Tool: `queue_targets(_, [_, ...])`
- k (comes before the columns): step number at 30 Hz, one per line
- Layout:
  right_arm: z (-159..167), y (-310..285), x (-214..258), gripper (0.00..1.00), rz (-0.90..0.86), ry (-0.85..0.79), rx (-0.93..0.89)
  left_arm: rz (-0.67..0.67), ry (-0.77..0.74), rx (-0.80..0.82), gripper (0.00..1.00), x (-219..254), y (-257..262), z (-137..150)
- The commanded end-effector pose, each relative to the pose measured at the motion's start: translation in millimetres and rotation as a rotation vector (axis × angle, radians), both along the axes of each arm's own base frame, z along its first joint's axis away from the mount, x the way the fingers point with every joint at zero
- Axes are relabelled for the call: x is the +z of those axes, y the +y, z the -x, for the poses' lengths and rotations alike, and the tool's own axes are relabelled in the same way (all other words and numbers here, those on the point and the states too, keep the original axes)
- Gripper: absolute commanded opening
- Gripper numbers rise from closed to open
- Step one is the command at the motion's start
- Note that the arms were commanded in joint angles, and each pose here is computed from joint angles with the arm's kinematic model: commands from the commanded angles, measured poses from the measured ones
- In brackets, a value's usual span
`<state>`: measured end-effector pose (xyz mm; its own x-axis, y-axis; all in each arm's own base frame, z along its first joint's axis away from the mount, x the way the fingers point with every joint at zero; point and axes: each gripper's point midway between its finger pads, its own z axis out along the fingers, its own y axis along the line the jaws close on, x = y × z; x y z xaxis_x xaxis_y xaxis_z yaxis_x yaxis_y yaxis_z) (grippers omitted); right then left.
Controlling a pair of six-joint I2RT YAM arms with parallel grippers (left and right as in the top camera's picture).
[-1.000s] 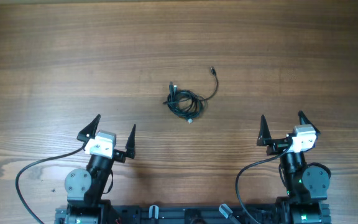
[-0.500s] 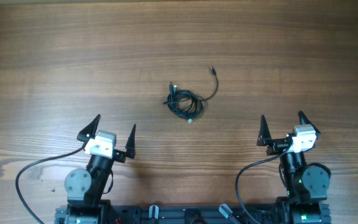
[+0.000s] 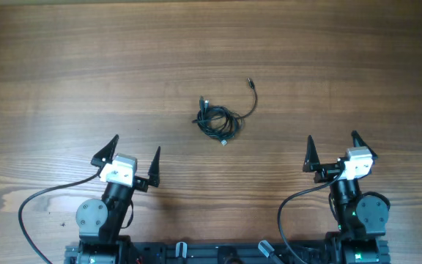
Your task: Untangle cables
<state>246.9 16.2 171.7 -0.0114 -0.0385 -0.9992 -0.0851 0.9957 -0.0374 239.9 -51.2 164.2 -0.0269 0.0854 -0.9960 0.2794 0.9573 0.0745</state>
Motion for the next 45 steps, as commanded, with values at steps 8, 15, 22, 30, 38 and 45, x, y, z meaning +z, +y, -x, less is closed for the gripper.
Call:
queue_targets(8, [0, 0, 2, 1.0, -0.123, 0.003, 0.001, 0.205, 0.056, -0.063, 1.0, 1, -12, 4])
queue_targets(15, [0, 0, 2, 1.0, -0.225, 0.011, -0.001, 0.227, 0.069, -0.088, 1.0, 1, -17, 6])
queue_targets(22, [3, 0, 1, 1.0, -0.224, 0.06, -0.008, 0.289, 0.129, -0.077, 1.0, 1, -16, 8])
queue_targets(30, [12, 0, 10, 1.0, -0.238, 0.132, -0.013, 0.28, 0.268, -0.001, 1.0, 2, -7, 9])
queue_targets(38, [10, 4, 15, 1.0, -0.249, 0.231, -0.004, 0.263, 0.466, 0.047, 1.0, 3, -5, -7])
queue_targets(45, [-4, 10, 15, 1.0, -0.332, 0.427, -0.014, 0.24, 0.775, 0.093, 1.0, 4, -5, -18])
